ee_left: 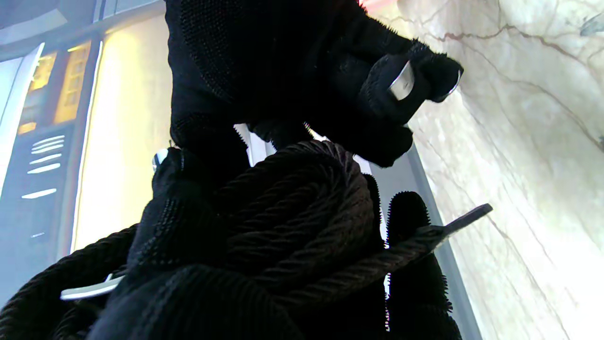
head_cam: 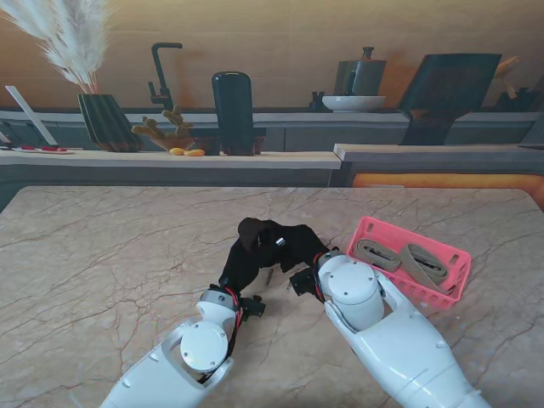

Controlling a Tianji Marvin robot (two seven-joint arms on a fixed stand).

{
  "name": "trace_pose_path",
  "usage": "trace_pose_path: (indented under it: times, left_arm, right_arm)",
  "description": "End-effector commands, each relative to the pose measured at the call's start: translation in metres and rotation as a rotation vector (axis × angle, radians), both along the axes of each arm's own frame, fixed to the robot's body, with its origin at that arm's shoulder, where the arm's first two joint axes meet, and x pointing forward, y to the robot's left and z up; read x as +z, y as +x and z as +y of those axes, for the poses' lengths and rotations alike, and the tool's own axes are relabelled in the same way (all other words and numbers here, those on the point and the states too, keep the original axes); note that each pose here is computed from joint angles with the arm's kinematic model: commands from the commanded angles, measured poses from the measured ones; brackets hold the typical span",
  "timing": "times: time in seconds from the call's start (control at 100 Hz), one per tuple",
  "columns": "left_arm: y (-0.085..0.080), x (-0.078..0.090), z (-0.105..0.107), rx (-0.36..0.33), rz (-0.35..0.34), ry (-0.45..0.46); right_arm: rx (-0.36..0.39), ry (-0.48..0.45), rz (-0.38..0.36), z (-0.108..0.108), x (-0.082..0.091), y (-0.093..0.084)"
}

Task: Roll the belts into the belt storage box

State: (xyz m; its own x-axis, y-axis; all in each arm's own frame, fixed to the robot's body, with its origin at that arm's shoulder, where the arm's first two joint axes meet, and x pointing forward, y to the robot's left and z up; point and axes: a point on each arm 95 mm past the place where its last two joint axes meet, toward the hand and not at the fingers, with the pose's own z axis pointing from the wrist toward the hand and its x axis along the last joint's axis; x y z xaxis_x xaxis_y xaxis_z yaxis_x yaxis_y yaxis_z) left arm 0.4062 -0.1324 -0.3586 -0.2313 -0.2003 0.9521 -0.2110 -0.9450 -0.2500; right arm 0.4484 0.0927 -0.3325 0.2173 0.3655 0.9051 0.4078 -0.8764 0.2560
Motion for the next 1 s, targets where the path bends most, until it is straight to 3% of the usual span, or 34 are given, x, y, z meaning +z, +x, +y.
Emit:
trace_pose_path:
  times: [0.0, 0.17, 0.34, 0.52, 0.82, 0.99]
  left_arm:
    - [0.001, 0.018, -0.007, -0.004, -0.034, -0.055]
    - [0.001, 0.021, -0.001, 0.025, -0.036, -0.063]
    - [0.003, 0.025, 0.004, 0.054, -0.022, -0.08]
    - [0.008, 0.026, 0.007, 0.072, -0.008, -0.048]
    - [0.028, 0.018, 0.006, 0.107, -0.049, 0.172]
    - [0.04, 0.012, 0.003, 0.131, -0.118, 0.347]
  right_arm:
    - [-0.023, -0.029, 0.029, -0.007, -0.012, -0.005]
    - [-0.04, -0.146, -0.028, -0.021, -0.011, -0.005]
    - [-0.039, -0.203, -0.083, -0.036, -0.005, -0.01]
    - [-0.019, -0.231, -0.206, -0.048, 0.005, -0.023]
    - [0.053, -0.316, -0.501, -0.047, 0.019, -0.04]
    - [0.086, -0.385, -0.591, -0.031, 0.021, -0.041]
